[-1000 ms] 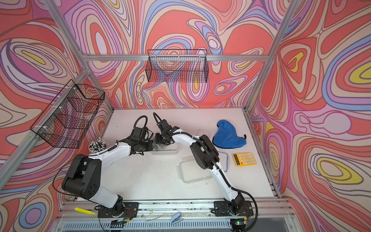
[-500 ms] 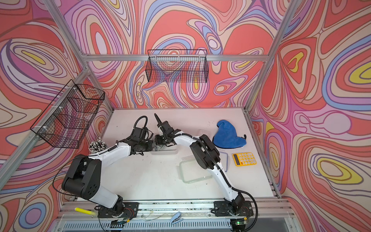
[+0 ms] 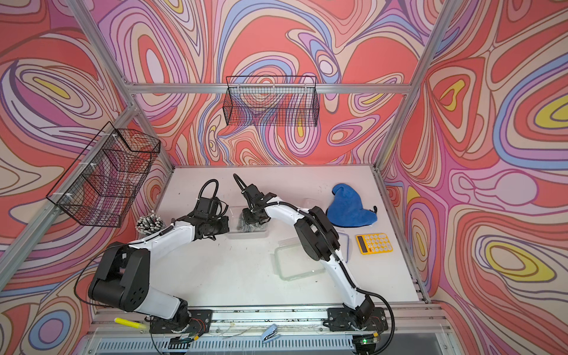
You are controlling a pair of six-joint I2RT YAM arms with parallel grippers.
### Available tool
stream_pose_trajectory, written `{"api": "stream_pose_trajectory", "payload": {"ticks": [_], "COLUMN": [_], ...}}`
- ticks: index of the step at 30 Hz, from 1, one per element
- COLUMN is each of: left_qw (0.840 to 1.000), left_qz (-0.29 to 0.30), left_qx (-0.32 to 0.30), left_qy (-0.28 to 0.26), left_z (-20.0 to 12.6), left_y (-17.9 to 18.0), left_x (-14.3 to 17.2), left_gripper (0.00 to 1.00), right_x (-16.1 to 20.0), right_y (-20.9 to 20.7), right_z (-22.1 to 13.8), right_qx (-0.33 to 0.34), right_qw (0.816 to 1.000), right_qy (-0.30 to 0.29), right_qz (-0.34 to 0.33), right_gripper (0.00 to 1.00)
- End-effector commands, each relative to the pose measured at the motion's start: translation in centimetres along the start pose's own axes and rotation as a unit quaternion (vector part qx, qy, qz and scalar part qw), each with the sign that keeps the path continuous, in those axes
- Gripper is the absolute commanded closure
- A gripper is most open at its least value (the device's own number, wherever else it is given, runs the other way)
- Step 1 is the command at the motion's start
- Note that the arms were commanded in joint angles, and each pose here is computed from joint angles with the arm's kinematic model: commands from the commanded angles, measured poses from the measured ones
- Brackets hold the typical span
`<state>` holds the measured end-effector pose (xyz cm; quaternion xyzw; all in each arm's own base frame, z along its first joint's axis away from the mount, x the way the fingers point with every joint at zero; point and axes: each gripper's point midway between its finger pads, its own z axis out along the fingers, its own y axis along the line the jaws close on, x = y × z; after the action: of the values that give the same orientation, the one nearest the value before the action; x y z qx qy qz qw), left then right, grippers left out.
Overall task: Wipe the insides of the lunch boxes
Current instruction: Wipe the dirt inside the lunch box.
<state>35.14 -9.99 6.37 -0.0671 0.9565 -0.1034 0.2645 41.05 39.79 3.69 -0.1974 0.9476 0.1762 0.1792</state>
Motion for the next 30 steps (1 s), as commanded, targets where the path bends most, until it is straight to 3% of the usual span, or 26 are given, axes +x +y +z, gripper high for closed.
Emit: {"api": "stream_pose_trajectory", "payload": {"ticks": [1, 7, 12, 18, 21, 26, 30], "left_qw": [0.998, 0.995, 0.996, 0.996, 0.996, 0.997, 0.999], "left_qz": [-0.033, -0.076, -0.07, -0.066, -0.064, -0.054, -0.02], "left_qx": [-0.045, -0.038, -0.008, 0.039, 0.048, 0.047, 0.012], "left_qy": [-0.006, -0.054, -0.061, -0.044, -0.044, -0.039, -0.035], "left_z": [-0.7, -1.0, -1.3, -0.6, -0.6, -0.8, -1.4], "left_y": [2.1, 1.9, 0.8, -1.2, -1.7, -1.6, -0.5], "left_x": [0.3, -1.5, -1.9, -1.2, -0.8, -0.3, -0.3], "left_gripper": [1.0, 1.0, 1.0, 1.0, 1.0, 1.0, 1.0], "right_x": [3.3, 5.6, 6.5, 5.2, 4.2, 4.5, 6.4], "right_y": [-1.6, 2.3, 4.6, 9.3, 10.0, 8.7, 4.3], "right_z": [0.1, 0.3, 1.4, 2.1, 2.2, 2.5, 2.7], "right_qx": [0.019, -0.037, -0.08, -0.188, -0.209, -0.177, -0.061], "right_qw": [0.997, 0.992, 0.986, 0.974, 0.972, 0.979, 0.99], "right_qy": [0.078, 0.121, 0.145, 0.122, 0.1, 0.1, 0.125], "right_qz": [-0.004, -0.024, -0.023, 0.007, 0.025, 0.019, -0.023], "right_gripper": [1.0, 1.0, 1.0, 1.0, 1.0, 1.0, 1.0]}}
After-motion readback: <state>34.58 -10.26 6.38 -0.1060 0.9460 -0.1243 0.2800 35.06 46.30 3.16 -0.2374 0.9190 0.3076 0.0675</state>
